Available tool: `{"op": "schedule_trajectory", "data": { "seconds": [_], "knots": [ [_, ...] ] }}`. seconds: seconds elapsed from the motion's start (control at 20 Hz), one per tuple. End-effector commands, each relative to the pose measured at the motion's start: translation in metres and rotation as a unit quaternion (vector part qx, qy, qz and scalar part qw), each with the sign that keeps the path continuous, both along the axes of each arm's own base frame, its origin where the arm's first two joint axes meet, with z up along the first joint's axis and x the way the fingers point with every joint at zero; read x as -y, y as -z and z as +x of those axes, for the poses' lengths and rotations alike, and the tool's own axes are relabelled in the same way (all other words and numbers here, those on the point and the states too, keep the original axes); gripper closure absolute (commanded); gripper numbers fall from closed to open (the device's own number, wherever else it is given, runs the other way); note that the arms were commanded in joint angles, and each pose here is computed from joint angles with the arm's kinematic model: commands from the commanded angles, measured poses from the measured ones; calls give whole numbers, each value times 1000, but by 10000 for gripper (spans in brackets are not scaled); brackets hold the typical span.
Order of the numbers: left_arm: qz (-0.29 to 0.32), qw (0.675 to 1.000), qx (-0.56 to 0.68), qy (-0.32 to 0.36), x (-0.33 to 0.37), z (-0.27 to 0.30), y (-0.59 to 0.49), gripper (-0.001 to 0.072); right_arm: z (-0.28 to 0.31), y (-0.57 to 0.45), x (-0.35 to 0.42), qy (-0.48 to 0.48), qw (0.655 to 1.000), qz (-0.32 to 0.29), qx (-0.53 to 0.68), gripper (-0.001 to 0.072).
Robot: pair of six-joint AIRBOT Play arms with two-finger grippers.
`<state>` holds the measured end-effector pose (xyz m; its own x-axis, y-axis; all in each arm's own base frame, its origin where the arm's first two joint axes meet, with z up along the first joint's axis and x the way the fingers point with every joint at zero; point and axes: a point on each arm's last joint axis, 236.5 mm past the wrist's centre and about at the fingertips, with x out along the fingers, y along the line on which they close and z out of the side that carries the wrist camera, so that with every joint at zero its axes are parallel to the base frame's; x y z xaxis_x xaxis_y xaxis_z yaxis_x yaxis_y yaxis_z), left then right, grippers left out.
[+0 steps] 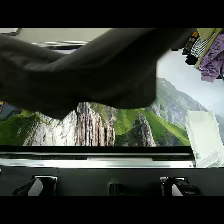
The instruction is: Fold the clothes and pants, and hang the long-sleeved shirts on hangers.
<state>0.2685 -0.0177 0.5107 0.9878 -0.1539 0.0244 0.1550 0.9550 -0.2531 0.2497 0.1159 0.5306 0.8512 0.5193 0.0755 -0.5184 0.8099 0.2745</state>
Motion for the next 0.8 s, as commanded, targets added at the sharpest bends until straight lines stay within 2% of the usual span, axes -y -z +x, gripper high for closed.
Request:
{"op": "schedule_trajectory", "data": {
  "seconds": [0.0, 0.15, 0.3, 0.4, 0.55, 0.65, 0.75],
  "knots": [
    [6, 997, 14, -69, -10, -40, -12, 689, -46, -41, 33, 92, 993, 52, 47, 677],
    [8, 997, -45, -54, -17, -14, 16, 689, -10, -5, 57, 141, 989, 32, -27, 677],
    [11, 991, -134, 3, -20, 37, 66, 690, 57, 80, 63, 133, 972, 1, -192, 677],
    [9, 977, -205, 51, -18, 85, 116, 690, 101, 148, 67, 119, 943, -20, -309, 677],
    [2, 940, -328, 97, -9, 163, 219, 690, 164, 247, 75, 100, 893, -36, -437, 677],
    [2, 913, -391, 111, -2, 212, 294, 689, 205, 309, 81, 94, 871, -41, -481, 677],
    [-16, 901, -420, 110, 2, 260, 360, 690, 245, 372, 90, 98, 852, -38, -513, 677]
  ]
}}
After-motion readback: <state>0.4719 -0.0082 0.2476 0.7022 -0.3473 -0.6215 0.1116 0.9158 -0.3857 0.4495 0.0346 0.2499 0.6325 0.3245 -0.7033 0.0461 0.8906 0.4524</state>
